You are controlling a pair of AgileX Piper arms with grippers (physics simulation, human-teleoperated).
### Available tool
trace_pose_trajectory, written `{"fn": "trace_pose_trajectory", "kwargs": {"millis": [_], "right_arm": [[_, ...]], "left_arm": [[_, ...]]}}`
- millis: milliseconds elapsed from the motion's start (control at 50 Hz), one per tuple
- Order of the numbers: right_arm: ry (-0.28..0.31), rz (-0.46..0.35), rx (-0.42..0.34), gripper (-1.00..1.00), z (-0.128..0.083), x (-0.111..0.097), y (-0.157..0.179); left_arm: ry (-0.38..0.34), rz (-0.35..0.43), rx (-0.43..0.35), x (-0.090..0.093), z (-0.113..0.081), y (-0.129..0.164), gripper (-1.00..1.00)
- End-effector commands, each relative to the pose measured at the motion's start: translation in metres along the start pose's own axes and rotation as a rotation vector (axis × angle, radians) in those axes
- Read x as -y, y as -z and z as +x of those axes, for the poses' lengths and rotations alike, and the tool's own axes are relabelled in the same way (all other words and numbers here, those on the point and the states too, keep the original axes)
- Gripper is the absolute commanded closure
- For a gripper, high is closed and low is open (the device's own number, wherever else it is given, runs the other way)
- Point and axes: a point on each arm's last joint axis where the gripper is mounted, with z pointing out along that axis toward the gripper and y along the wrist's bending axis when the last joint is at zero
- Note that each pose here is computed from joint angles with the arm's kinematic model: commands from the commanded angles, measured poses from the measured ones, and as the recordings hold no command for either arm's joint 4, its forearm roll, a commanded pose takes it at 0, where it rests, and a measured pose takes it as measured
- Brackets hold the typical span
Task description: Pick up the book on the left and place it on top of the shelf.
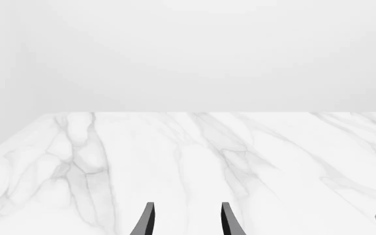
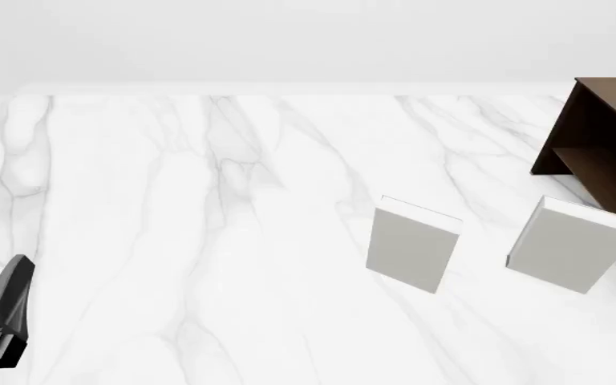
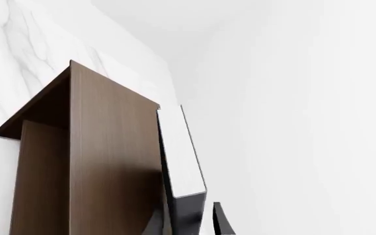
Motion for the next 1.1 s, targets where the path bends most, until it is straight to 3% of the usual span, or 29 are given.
{"fn": "trace_pose_trajectory", "kwargs": {"millis": [20, 360, 760, 1100], "right_arm": [[-0.021, -0.007, -0.005, -1.0, 0.0, -0.002, -0.003], [-0.033, -0.01, 0.011, -1.0, -0.007, 0.001, 0.014], [-0.08, -0.005, 0.048, -1.0, -0.014, 0.001, 0.076], [-0.094, 0.002, 0.078, -1.0, -0.021, 0.003, 0.087]], "left_arm": [[0.0, 0.0, 0.0, 0.0, 0.0, 0.0, -1.0], [0.0, 0.0, 0.0, 0.0, 0.0, 0.0, -1.0], [0.0, 0.0, 0.0, 0.0, 0.0, 0.0, -1.0], [0.0, 0.0, 0.0, 0.0, 0.0, 0.0, -1.0]]}}
